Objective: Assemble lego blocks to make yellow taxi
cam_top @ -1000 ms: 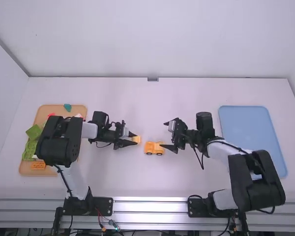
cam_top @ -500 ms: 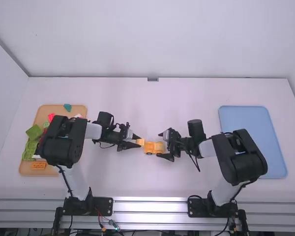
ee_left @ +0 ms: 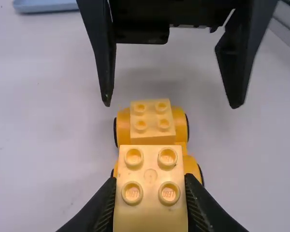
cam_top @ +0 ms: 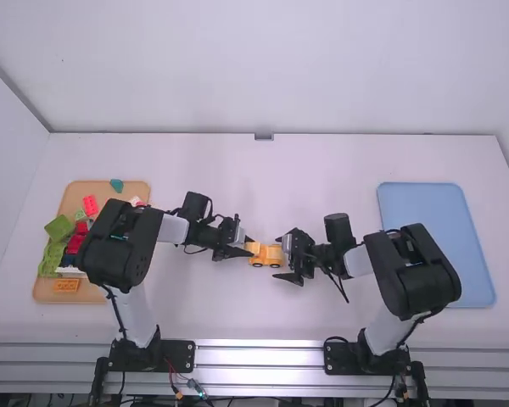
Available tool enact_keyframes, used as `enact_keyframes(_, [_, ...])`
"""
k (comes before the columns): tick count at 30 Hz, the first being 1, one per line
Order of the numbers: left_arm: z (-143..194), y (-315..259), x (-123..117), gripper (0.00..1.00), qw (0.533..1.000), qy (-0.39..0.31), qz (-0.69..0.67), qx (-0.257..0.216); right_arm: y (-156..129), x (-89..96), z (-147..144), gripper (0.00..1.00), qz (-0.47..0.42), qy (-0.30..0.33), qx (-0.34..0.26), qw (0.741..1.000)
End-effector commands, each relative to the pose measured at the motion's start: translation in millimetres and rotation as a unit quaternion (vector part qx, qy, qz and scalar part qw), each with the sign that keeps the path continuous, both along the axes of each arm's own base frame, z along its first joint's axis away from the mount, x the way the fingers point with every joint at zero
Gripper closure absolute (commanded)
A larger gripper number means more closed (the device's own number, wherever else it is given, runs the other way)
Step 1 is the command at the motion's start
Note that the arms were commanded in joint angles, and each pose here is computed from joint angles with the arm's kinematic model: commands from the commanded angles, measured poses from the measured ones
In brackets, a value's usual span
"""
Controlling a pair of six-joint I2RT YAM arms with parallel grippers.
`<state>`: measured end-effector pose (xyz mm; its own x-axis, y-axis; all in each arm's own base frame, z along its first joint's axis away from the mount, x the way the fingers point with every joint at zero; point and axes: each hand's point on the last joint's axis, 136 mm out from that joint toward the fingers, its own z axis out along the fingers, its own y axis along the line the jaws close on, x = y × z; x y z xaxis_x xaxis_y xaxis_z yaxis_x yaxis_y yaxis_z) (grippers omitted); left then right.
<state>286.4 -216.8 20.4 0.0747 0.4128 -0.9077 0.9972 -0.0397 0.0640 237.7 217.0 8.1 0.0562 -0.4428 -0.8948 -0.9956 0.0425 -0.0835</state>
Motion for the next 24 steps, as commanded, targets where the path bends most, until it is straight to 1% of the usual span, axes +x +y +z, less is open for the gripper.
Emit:
enact_keyframes(1, [-13.2,-6.2,4.5,0.94,0.998,0.036,0.031,0.045,4.7,-0.4,-6.8,0.01,0.004,0.003,-0.01,1.0])
enact_keyframes(2, [-16.3,-9.7,5.9,0.98,0.997,0.039,0.038,0.058,7.0,1.0,-12.0,0.01,0.003,0.007,-0.017,1.0])
enact_keyframes(5, [-17.3,-12.1,7.2,0.98,0.996,0.039,0.045,0.067,12.6,6.1,-21.7,0.01,0.002,0.02,-0.016,1.0])
enact_keyframes(7, [-17.0,-12.0,7.3,0.98,0.996,0.039,0.045,0.067,16.2,7.4,-24.5,0.01,0.012,0.024,-0.001,1.0])
enact_keyframes(14, [-15.2,-12.1,7.4,0.98,0.996,0.037,0.045,0.068,14.3,13.8,-31.1,0.0,0.014,0.042,0.016,0.999])
enact_keyframes(20, [2.5,-5.4,11.5,0.98,0.994,0.019,0.062,0.087,11.2,15.3,-31.1,0.05,0.009,0.039,0.019,0.999])
enact_keyframes(23, [9.1,-9.4,5.9,0.98,0.995,0.013,0.054,0.085,12.7,15.0,-31.6,0.13,0.011,0.04,0.017,0.999])
enact_keyframes(24, [8.9,-10.0,5.3,0.98,0.995,0.012,0.053,0.084,12.8,15.2,-32.0,0.14,0.01,0.04,0.016,0.999])
